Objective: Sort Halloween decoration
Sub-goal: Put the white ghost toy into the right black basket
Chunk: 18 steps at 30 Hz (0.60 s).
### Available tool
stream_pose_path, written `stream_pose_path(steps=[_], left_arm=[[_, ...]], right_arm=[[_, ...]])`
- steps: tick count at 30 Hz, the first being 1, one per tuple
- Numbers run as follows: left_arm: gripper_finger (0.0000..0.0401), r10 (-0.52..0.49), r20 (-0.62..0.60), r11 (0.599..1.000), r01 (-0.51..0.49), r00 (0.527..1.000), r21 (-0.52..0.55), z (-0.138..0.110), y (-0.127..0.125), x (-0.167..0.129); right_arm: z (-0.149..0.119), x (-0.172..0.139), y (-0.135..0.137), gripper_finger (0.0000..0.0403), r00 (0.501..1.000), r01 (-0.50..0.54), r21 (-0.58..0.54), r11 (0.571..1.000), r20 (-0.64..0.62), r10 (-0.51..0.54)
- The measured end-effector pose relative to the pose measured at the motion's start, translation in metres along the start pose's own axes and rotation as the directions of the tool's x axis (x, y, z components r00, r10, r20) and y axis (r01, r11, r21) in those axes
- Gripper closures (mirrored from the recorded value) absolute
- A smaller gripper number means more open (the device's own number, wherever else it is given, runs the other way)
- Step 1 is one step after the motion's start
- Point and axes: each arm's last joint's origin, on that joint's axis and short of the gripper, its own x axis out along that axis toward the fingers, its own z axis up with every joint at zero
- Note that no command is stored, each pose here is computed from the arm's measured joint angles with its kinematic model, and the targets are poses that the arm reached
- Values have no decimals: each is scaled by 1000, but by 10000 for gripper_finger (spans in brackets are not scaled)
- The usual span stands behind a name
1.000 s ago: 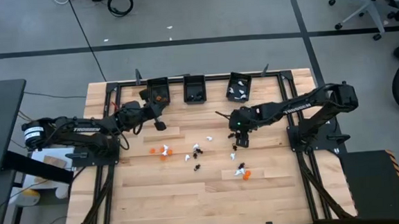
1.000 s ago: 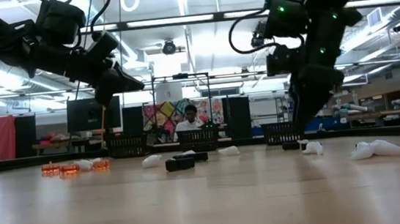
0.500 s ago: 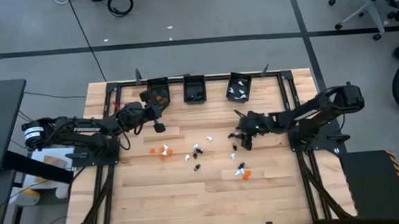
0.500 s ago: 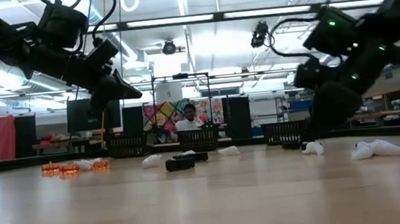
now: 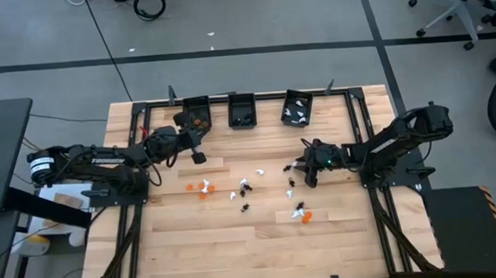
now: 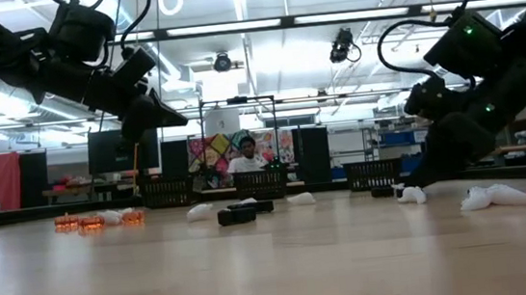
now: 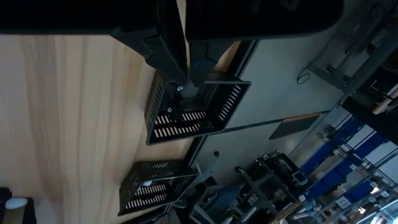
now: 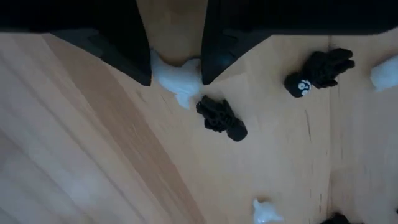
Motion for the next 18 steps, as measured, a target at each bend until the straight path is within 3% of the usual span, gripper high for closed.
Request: stream_pose_path(steps=[5, 18], left_arm=[[401, -1, -2, 1000, 1, 1000, 1, 0, 0, 0], [401, -6, -11, 1000, 6, 1000, 3, -1, -1, 0]], right_arm=[[4, 0, 0, 293, 999, 6, 16, 1000, 34, -6], [5, 0, 1, 296, 999, 3, 24, 1000, 53, -4]])
